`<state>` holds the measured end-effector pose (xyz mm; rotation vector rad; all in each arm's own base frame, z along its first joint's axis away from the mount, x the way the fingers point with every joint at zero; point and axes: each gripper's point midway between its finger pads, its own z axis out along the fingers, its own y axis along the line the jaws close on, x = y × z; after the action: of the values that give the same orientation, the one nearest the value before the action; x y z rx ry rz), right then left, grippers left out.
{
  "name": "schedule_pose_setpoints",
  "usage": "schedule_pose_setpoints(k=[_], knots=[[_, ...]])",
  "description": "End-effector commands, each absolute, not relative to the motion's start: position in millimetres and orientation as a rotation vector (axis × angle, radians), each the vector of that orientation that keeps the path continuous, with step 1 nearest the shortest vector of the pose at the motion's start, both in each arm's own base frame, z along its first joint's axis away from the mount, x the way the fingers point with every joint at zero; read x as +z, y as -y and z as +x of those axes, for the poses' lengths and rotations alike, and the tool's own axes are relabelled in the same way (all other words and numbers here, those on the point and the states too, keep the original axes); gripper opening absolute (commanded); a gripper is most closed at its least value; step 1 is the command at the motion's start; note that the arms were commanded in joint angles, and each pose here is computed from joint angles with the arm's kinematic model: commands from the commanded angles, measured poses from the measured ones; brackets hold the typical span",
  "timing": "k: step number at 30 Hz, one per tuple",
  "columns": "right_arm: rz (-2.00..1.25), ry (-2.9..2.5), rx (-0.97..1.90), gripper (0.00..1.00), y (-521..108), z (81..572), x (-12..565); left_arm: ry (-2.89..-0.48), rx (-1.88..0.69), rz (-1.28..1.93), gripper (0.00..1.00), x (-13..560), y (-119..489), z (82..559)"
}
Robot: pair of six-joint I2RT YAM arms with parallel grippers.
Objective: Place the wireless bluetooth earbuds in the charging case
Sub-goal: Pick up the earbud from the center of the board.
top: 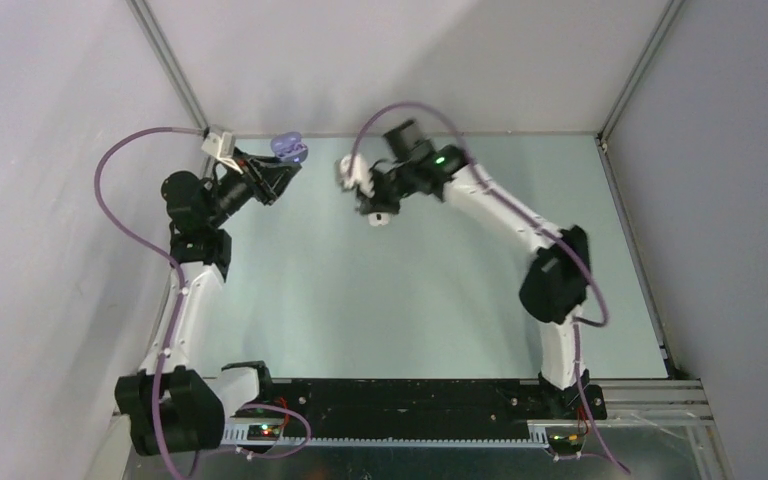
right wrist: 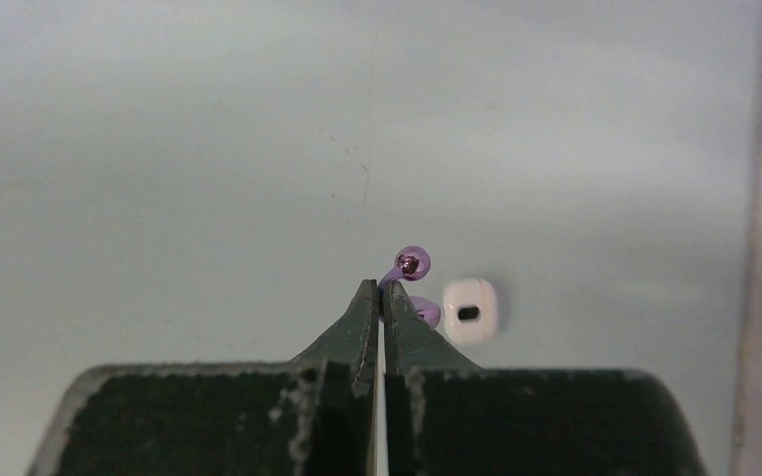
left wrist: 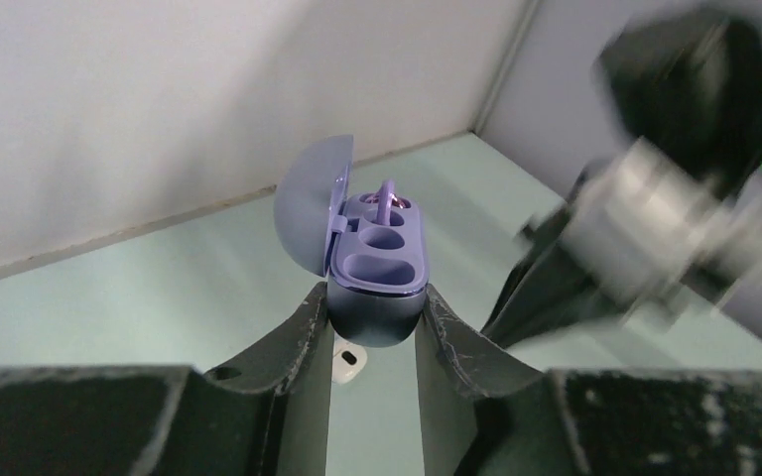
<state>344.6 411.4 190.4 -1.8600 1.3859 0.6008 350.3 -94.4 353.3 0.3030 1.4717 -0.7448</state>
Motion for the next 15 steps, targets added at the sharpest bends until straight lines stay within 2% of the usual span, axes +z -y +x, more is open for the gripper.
schedule_pose_setpoints(k=[1, 8, 15], knots=[[-1.676, -1.483, 0.960, 0.00, -364.8, 292.1, 292.1, -1.319, -0.777, 0.653, 0.00, 369.8, 126.7, 338.1], [-1.475, -1.608, 1.174, 0.00, -327.5, 278.2, 337.2, -1.283, -0.881, 0.869, 0.00, 358.6, 169.1, 340.4], [-1.346, -1.532, 1.318, 0.00, -329.2, 277.3, 391.9, -1.250, -0.959, 1.054, 0.00, 343.5, 203.8, 327.7]])
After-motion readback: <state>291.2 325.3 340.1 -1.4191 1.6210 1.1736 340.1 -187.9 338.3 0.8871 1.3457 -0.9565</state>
